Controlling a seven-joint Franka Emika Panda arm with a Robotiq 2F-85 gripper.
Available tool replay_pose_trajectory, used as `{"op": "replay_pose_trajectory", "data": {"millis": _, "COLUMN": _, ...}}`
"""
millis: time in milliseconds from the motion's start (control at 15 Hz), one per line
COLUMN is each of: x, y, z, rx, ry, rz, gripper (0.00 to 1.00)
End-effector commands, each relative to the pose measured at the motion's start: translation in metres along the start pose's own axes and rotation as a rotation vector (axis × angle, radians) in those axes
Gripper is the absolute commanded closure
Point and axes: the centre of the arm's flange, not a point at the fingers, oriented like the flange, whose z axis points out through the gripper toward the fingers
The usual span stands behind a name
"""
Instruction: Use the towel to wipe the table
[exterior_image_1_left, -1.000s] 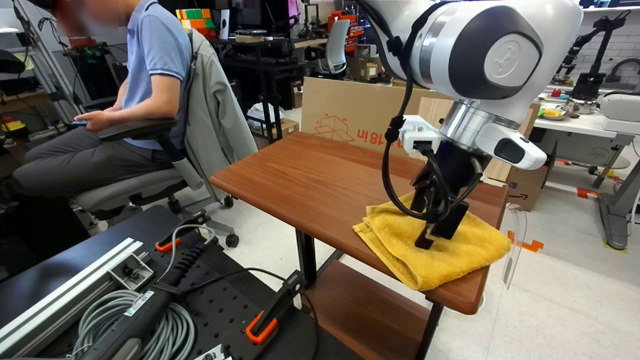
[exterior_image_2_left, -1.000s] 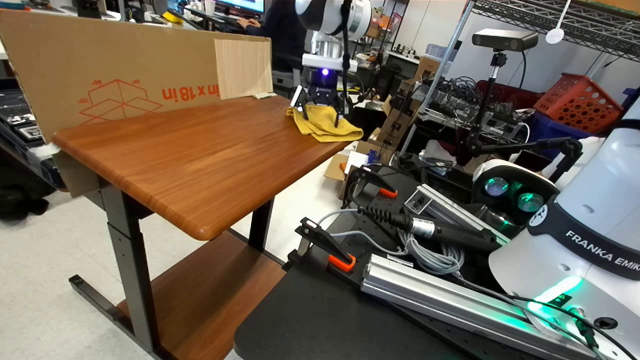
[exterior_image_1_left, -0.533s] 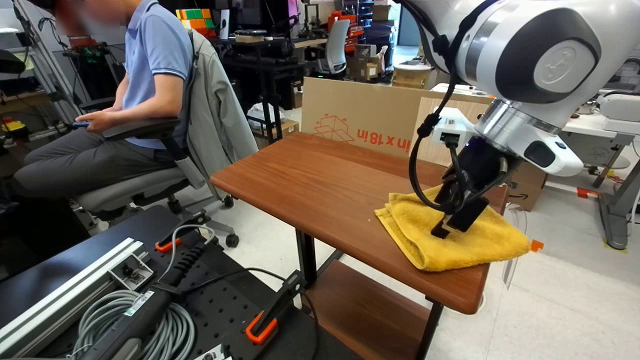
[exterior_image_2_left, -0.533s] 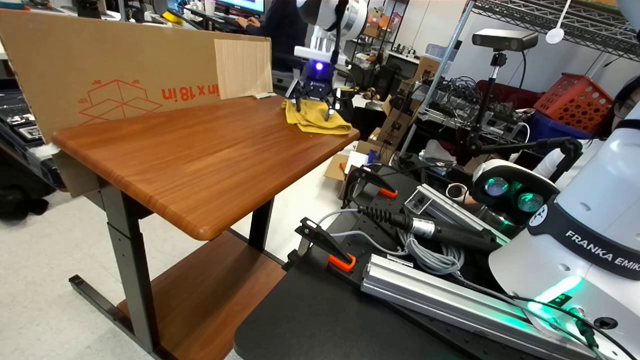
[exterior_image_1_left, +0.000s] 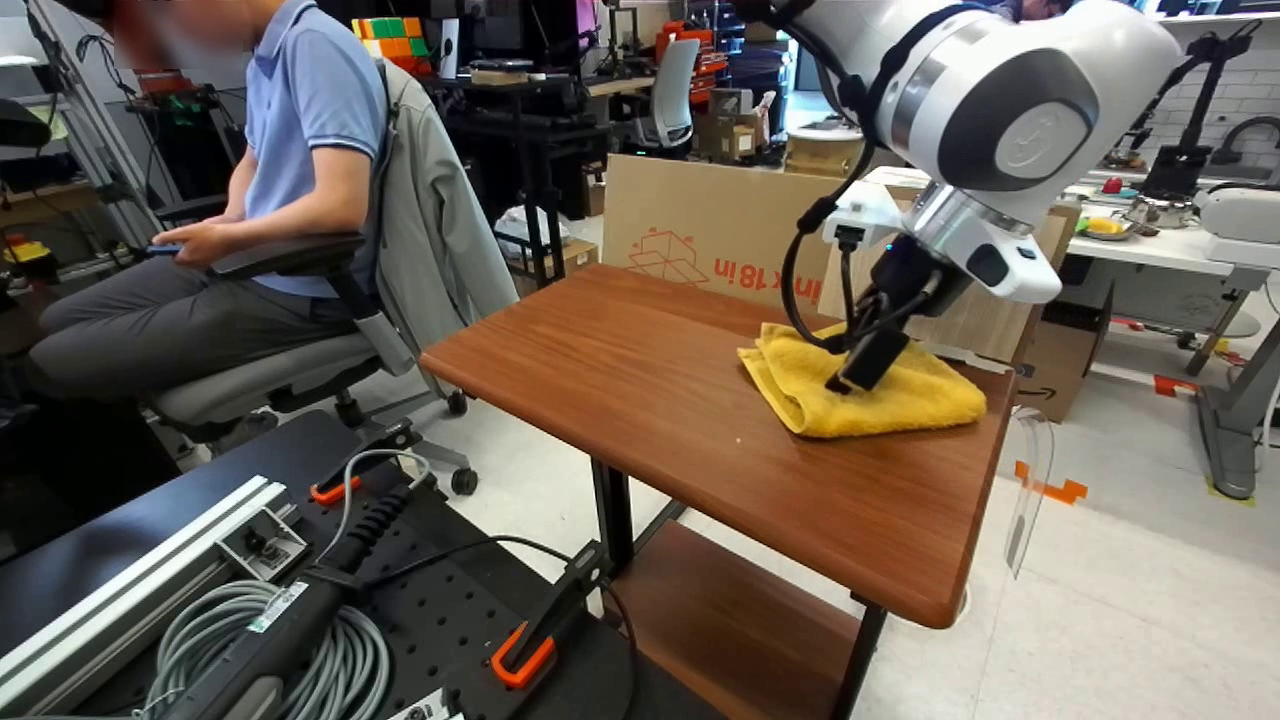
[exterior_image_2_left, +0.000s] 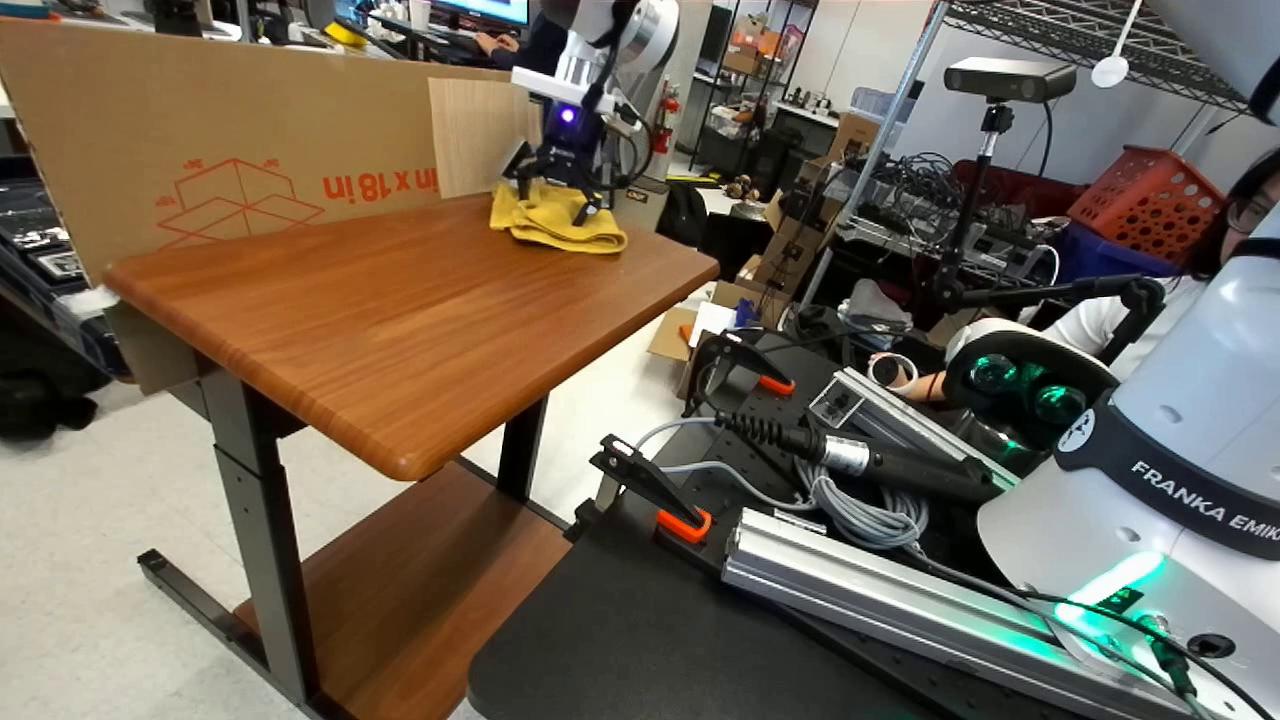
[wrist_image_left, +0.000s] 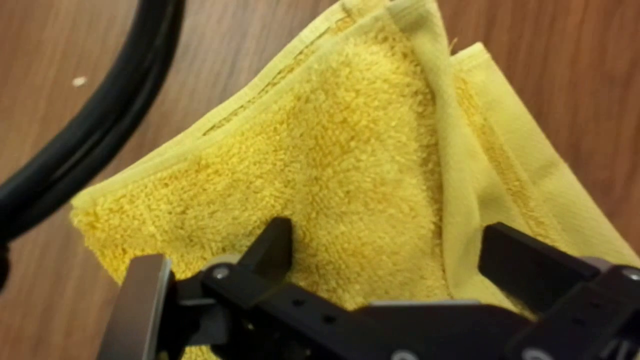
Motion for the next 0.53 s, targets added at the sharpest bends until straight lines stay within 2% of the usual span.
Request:
{"op": "replay_pose_trajectory", "data": {"millis": 0, "x": -0.035, "y": -0.066, "z": 0.021, "rx": 0.004, "ry": -0.018, "rz": -0.091, "gripper": 0.00}}
{"op": "replay_pose_trajectory", "data": {"millis": 267, "x": -0.140, "y": -0.070, "z": 0.071, "rx": -0.066, "ry": -0.074, "rz": -0.297, "gripper": 0.00}}
{"op": "replay_pose_trajectory", "data": {"millis": 467, "x": -0.197, "y": -0.059, "z": 0.116, "rx": -0.142, "ry": -0.154, "rz": -0.420, "gripper": 0.00}}
